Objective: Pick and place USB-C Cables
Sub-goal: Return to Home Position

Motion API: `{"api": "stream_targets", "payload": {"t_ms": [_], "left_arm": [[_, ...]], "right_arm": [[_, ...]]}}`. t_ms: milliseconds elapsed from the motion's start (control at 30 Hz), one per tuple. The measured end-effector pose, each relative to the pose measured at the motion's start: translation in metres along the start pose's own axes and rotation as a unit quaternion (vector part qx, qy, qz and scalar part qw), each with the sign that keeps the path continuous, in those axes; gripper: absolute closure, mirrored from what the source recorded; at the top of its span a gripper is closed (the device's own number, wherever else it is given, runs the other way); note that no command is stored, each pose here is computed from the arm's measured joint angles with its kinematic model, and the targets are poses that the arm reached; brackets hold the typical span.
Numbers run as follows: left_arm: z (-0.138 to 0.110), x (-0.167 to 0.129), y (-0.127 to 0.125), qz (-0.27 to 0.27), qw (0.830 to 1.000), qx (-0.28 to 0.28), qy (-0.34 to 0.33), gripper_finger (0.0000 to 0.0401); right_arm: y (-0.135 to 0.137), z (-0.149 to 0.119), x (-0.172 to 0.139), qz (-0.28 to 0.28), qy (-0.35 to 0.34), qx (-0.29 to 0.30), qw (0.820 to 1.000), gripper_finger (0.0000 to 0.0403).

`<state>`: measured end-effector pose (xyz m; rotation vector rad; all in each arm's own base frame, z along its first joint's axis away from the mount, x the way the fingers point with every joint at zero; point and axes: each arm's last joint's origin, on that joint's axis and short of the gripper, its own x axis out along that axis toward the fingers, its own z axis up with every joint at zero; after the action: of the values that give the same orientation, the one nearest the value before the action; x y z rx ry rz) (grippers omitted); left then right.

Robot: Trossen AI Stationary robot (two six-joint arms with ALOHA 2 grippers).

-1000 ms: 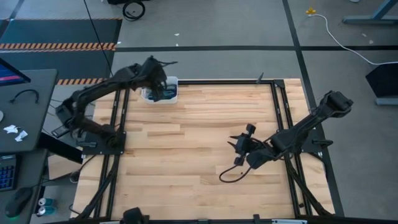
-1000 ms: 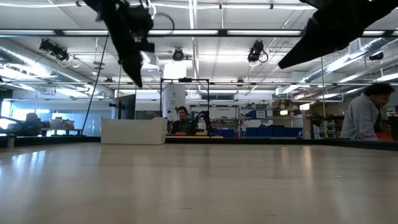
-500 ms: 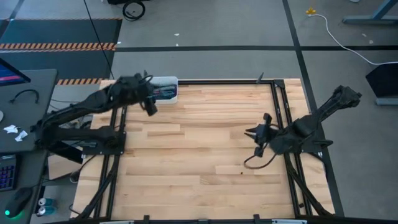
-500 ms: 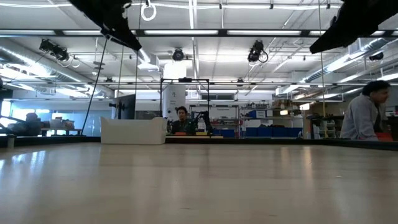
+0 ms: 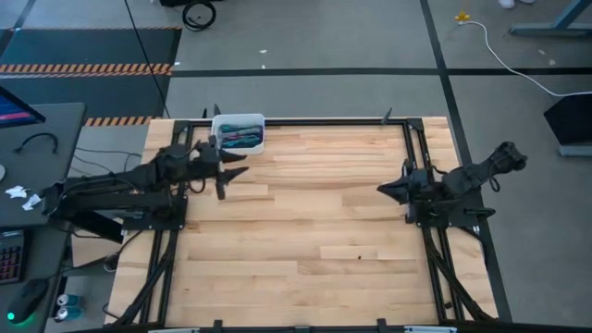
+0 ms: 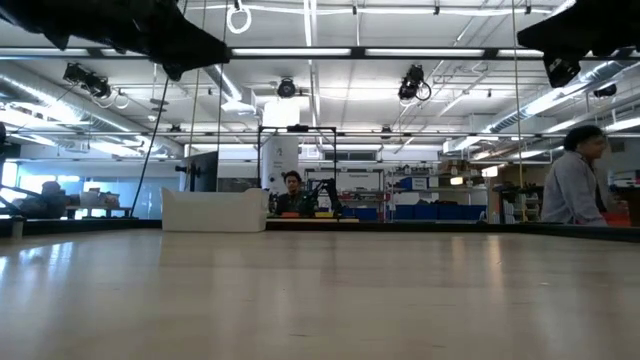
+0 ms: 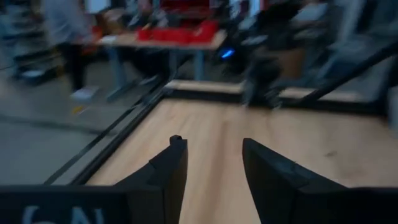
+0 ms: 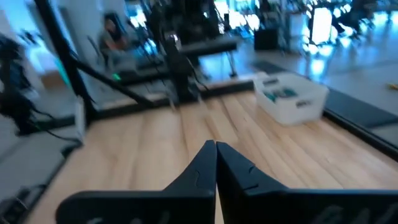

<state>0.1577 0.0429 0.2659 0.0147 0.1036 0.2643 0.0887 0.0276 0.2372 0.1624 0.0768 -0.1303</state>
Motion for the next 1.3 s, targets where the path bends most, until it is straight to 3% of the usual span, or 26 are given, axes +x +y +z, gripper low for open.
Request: {"api": "stream_targets", "payload": {"t_ms": [200,467,667,967,1300], "left_arm": [[-0.007,-0.01,0.003,-0.025,0.999,-0.021,-0.037,0.0289],[-0.013,-0.02,0.007,-0.098,0.993,-0.037,-0.05,0.0392],[-0.022,-0.019,0.007,-0.111,0.992,-0.038,-0.054,0.0396],[-0.043,-0.03,0.017,-0.122,0.987,-0.05,-0.095,0.0398],[-0.064,-0.05,0.018,-0.093,0.981,-0.096,-0.14,0.0398]], "right_arm": [[-0.015,-0.002,-0.017,0.033,-0.072,0.015,0.997,0.04],[-0.013,-0.015,-0.003,0.102,-0.102,0.01,0.989,0.0401],[-0.023,-0.038,0.011,0.082,-0.111,0.005,0.99,0.0402],[-0.039,-0.034,0.013,0.074,-0.128,-0.013,0.989,0.0402],[-0.05,-0.039,0.014,0.078,-0.097,0.045,0.991,0.0402]]}}
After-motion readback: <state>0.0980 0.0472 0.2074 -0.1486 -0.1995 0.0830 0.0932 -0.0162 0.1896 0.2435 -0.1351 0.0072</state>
